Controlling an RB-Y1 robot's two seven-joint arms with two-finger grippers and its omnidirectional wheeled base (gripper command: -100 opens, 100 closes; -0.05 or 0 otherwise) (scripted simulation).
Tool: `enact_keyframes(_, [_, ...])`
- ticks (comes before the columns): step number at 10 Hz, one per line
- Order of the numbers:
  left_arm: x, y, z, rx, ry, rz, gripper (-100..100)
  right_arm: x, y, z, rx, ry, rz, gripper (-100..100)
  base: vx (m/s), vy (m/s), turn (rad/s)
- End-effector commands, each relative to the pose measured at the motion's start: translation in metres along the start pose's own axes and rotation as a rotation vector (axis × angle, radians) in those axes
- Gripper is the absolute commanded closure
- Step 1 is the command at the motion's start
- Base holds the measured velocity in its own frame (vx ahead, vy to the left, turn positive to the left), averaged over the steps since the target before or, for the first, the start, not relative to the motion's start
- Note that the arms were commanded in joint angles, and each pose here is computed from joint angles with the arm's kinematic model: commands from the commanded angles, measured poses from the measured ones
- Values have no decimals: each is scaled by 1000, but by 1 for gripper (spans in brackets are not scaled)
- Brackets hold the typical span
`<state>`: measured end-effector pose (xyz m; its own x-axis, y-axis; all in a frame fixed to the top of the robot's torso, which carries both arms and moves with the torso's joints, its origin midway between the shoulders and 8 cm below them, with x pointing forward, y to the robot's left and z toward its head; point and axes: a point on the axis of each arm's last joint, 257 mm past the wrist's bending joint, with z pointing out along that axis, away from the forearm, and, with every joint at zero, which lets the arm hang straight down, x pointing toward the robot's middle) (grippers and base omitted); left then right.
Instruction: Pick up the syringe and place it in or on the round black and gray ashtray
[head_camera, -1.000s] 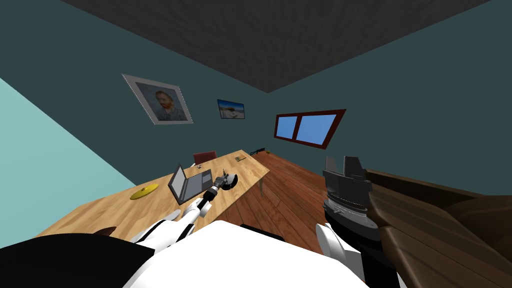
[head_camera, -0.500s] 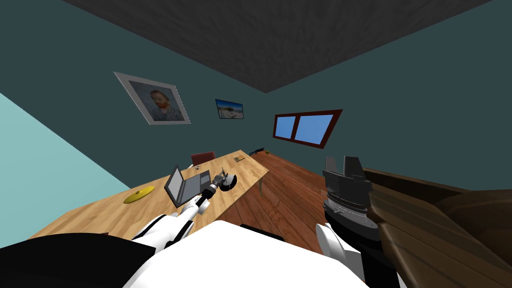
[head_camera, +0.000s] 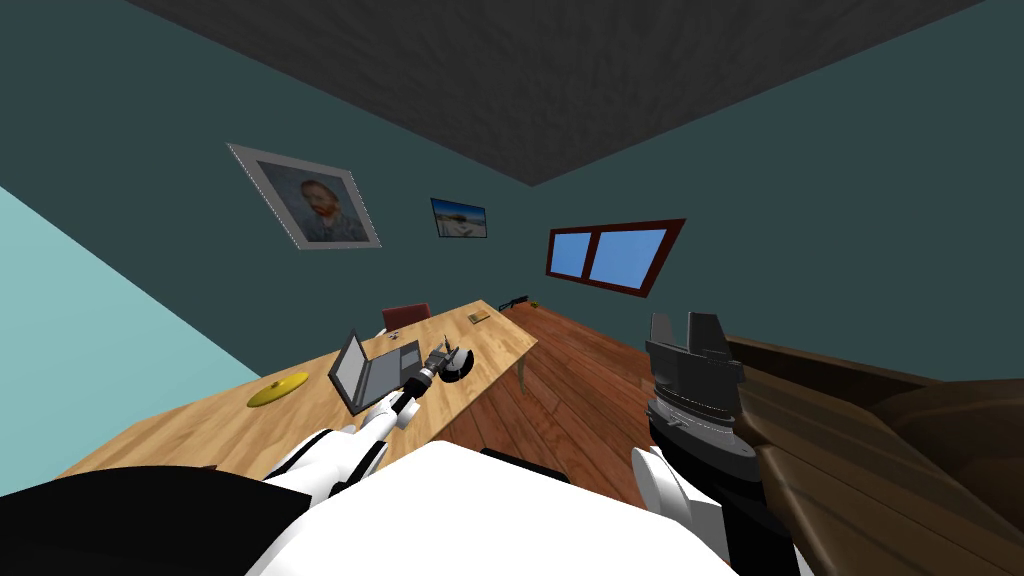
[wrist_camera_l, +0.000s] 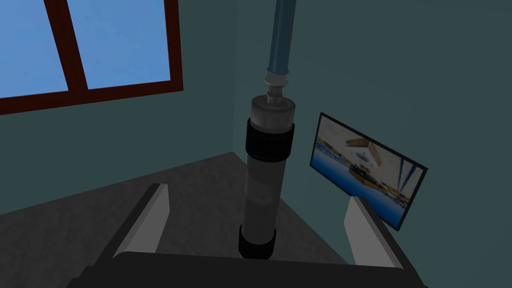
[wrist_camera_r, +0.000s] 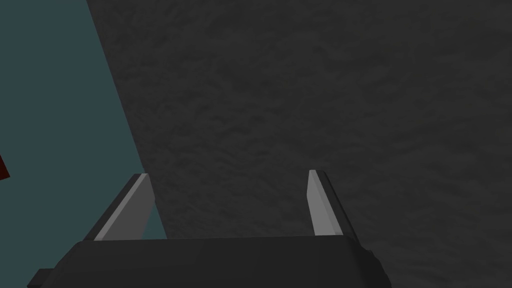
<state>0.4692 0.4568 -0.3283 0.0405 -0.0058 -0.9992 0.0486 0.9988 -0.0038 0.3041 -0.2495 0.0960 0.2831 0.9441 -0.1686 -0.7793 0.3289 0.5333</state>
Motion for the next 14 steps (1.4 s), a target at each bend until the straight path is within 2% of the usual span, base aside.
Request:
enact_keyframes(1, [-16, 15, 14, -5, -1, 1, -100, 0, 0, 0, 0, 0, 0, 0, -57, -34, -50])
enact_keyframes(3, [-34, 31, 28, -11, -4, 2, -100, 0, 0, 0, 0, 0, 0, 0, -110, -72, -35])
enact_keyframes(5, [-34, 31, 28, -11, -4, 2, -100, 0, 0, 0, 0, 0, 0, 0, -58, -32, -9])
enact_keyframes(7, [-52, 46, 40, -20, -7, 3, -100, 0, 0, 0, 0, 0, 0, 0, -48, -35, -32])
enact_keyframes(10, [-52, 46, 40, -19, -8, 3, -100, 0, 0, 0, 0, 0, 0, 0, -24, -15, 0])
enact_keyframes(11, [-52, 46, 40, -20, -7, 3, 0, 0, 0, 0, 0, 0, 0, 0, 0, 0, 0])
enact_keyframes(14, [-52, 46, 40, -20, -7, 3, 0, 0, 0, 0, 0, 0, 0, 0, 0, 0, 0])
